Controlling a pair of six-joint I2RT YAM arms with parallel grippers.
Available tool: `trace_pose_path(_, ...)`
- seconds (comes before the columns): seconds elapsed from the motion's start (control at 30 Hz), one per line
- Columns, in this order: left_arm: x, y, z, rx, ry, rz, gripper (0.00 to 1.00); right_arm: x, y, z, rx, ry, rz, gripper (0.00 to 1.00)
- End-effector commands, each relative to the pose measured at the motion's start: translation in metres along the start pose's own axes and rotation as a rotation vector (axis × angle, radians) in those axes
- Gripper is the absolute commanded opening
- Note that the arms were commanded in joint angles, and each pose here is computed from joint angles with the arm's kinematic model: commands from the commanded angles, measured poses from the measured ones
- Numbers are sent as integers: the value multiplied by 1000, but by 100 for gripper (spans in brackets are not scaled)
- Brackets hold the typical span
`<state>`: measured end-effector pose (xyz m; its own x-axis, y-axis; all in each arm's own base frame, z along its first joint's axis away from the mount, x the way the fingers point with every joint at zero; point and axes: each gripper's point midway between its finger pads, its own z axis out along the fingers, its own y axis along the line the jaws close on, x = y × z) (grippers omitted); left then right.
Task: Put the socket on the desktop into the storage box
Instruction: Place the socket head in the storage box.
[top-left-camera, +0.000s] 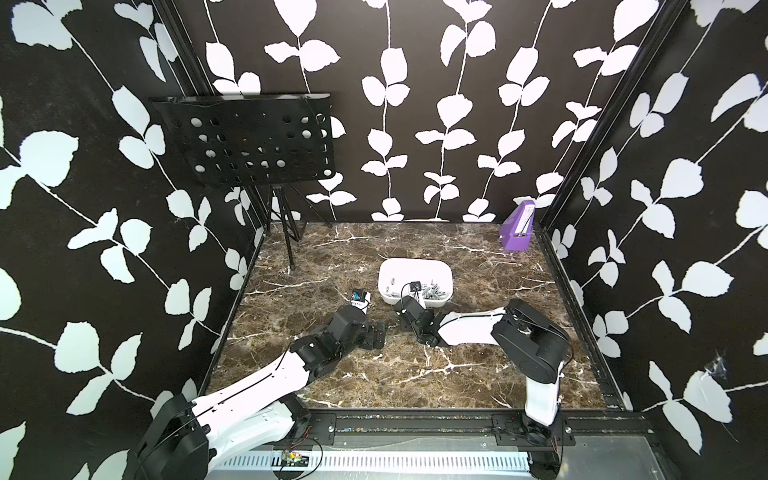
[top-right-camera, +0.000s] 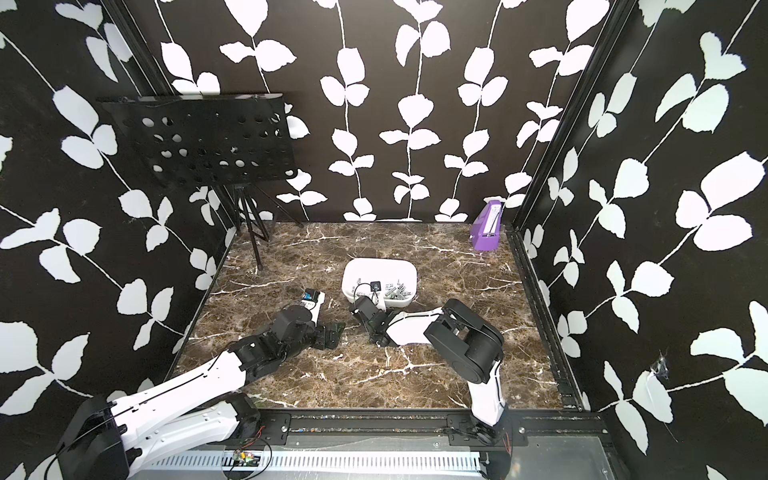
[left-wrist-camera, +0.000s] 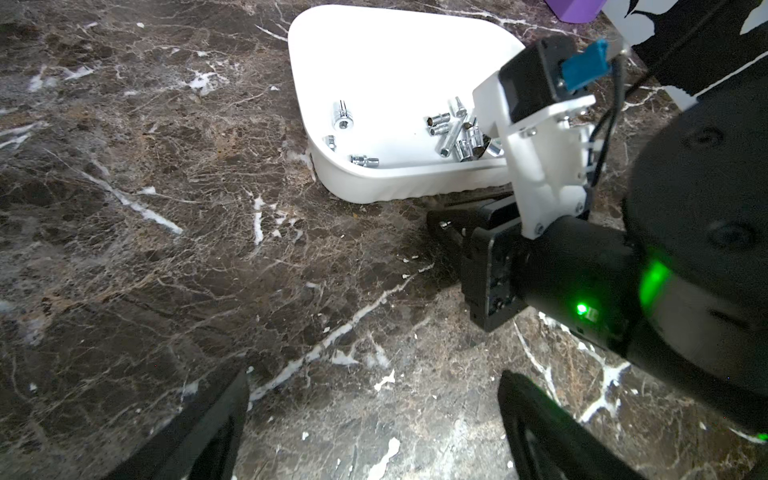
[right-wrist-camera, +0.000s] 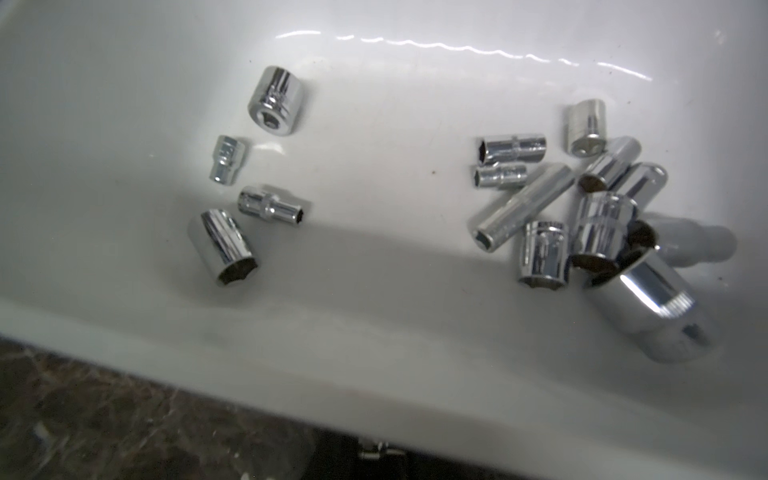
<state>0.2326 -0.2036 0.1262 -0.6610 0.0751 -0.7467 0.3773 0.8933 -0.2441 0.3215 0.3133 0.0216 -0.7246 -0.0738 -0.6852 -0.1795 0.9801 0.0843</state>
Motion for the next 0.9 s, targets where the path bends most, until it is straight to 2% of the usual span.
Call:
trace_pose_path(0.0,1,2,-3,-5,-6,2,94,18,-10,-16,14,62,-30,20)
trace_pose_path(0.33,1,3,-4,-7,-11,2,94,-8,-8,-77,-53,-10,-42,20)
trace_pose_path(0.43,0,3,-5,-6,-16,-2,94,-39,-7,-104,-80,-86,-32,21)
trace_pose_path(0.53,1,4,-5,-8,-17,-2,94,-64,-8,-116,-63,-128,-50,21)
trace_pose_path(0.73,-1,5,-6,-15,-26,0,94,-105,-17,-93,-61,-112,16,21)
trace_pose_path(0.87,-1,2,-4,1,-33,-5,94,-114,-24,-54,-34,-45,44,21)
